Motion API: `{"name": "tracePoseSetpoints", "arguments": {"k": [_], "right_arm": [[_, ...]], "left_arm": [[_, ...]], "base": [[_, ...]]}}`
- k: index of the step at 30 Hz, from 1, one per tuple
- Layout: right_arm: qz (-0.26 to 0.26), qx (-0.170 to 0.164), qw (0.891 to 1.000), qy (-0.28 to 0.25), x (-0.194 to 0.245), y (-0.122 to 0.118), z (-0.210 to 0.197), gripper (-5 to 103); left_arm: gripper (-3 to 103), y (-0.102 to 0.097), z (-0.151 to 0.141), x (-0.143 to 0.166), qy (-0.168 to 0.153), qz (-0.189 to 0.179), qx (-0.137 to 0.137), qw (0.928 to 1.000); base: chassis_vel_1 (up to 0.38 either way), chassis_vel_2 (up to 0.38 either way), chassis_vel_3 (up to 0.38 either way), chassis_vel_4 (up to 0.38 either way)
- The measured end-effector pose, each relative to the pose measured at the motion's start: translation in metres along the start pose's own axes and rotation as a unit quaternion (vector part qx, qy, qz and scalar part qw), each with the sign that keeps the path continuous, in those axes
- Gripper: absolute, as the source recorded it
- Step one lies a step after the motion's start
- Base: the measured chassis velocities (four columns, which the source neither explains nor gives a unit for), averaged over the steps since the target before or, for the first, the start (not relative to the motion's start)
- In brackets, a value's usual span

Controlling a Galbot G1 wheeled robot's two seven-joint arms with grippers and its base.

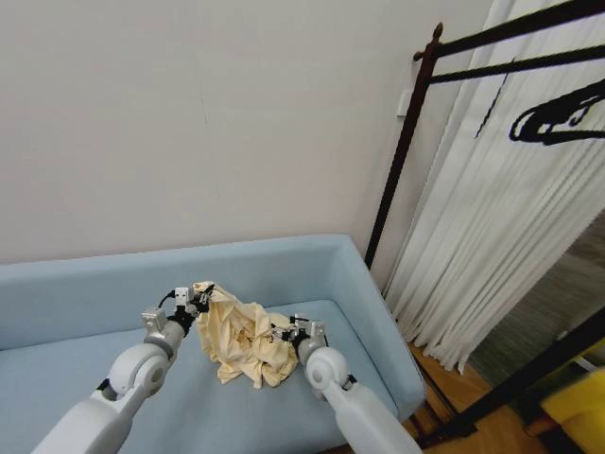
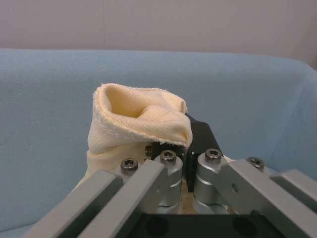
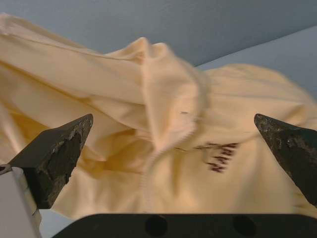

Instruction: Pick up the clothes from the sofa and hang them on the clothes hanger.

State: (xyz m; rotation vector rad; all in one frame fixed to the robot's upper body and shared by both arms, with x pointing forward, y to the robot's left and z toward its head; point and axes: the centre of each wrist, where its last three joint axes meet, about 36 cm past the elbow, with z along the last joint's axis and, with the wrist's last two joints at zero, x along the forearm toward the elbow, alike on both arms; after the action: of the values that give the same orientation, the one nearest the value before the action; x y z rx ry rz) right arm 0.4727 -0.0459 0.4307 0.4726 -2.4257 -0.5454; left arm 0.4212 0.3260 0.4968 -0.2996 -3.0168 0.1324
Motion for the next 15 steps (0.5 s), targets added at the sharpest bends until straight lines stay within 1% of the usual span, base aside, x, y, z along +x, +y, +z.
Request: {"name": "tracePoseSetpoints", "arguments": {"k": [1, 3, 5, 10, 15], "right_arm": [[0.000, 0.000, 1.000, 0.000, 0.000, 0.000, 0.000, 100], [-0.010, -0.026, 1.000, 0.006, -0.017, 0.007, -0.009, 100], [-0.010, -0.038, 0.999, 0.012, -0.031, 0.011, -0.013, 100], [0.006, -0.052, 0.998, 0.021, -0.052, 0.008, -0.011, 100], [0.018, -0.055, 0.998, 0.024, -0.053, -0.001, -0.003, 100]], "left_arm": [[1, 0.000, 0.000, 0.000, 0.000, 0.000, 0.000, 1.0000], [1, -0.003, -0.003, 0.002, -0.001, 0.000, -0.001, 1.0000], [1, -0.006, -0.006, 0.003, -0.003, 0.001, 0.000, 1.0000], [1, -0.011, -0.017, 0.007, -0.010, -0.001, 0.002, 0.9999], [1, -0.008, -0.025, 0.008, -0.016, -0.006, 0.000, 0.9999]], "base": [[0.000, 0.000, 0.000, 0.000], [0.000, 0.000, 0.000, 0.000], [0.000, 0.000, 0.000, 0.000], [0.000, 0.000, 0.000, 0.000], [0.000, 0.000, 0.000, 0.000]]}}
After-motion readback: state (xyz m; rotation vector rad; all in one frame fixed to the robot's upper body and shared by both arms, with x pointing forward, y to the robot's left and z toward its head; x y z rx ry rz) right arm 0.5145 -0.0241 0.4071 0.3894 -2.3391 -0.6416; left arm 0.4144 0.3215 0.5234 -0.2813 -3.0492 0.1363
